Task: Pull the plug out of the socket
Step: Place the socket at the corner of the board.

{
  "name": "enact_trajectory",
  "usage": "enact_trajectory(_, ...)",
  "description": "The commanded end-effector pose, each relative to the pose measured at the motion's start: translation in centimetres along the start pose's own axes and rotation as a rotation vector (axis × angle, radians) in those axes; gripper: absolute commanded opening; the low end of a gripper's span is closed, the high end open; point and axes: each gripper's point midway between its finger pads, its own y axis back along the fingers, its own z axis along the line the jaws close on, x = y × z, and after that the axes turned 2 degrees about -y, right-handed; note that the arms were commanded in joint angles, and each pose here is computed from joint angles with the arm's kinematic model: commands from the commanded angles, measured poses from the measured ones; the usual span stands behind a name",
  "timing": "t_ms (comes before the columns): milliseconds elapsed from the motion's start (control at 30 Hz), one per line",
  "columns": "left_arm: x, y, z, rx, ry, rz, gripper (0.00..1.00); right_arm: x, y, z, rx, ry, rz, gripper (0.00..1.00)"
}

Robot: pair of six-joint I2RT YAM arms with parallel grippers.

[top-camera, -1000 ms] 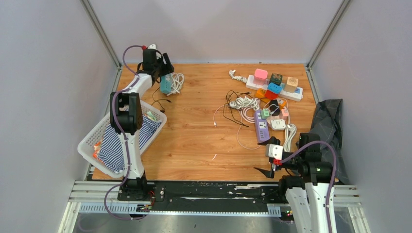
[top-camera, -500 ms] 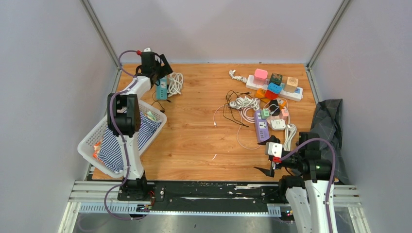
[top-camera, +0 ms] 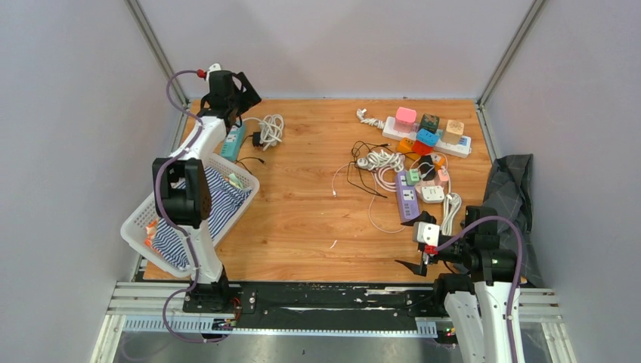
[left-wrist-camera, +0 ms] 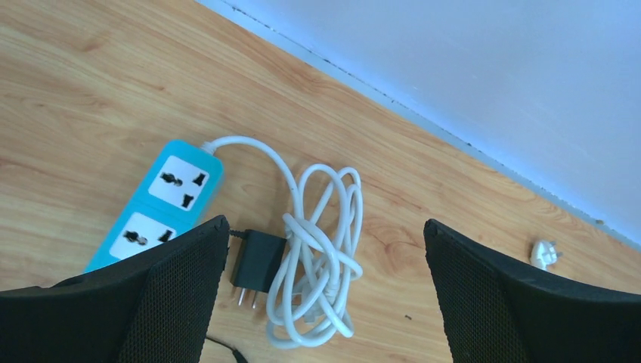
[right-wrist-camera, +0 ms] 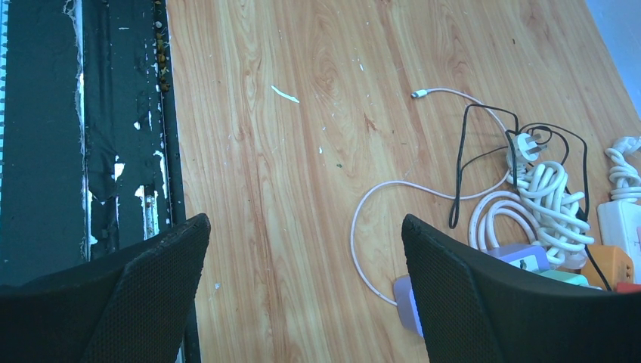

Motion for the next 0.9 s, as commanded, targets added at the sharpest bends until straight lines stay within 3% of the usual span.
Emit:
enact_trajectory(0, -1.8, 2.1, -0.7, 0.022, 0.027, -0.038, 1.0, 0.3, 0.0, -0.1, 0.012, -0.013, 0.008, 0.97)
enact_trajectory(300, -0.9, 4.9, -5.4, 0.294, 0.005, 0.047, 1.0, 0.3, 0.1, -0.1, 0.017, -0.01, 0.006, 0.97)
enact_trajectory(567, 1.4, 11.6, -9.7, 0.53, -0.056, 0.114, 1.0, -0.1, 0.2, 0.1, 0.022, 0.008, -0.003, 0.97)
enact_trajectory(867, 10.1, 21.8, -15.4, 0.737, -0.263, 0.239, 1.0, -0.4, 0.3, 0.2, 0.034, 0.037, -0.009, 0.97)
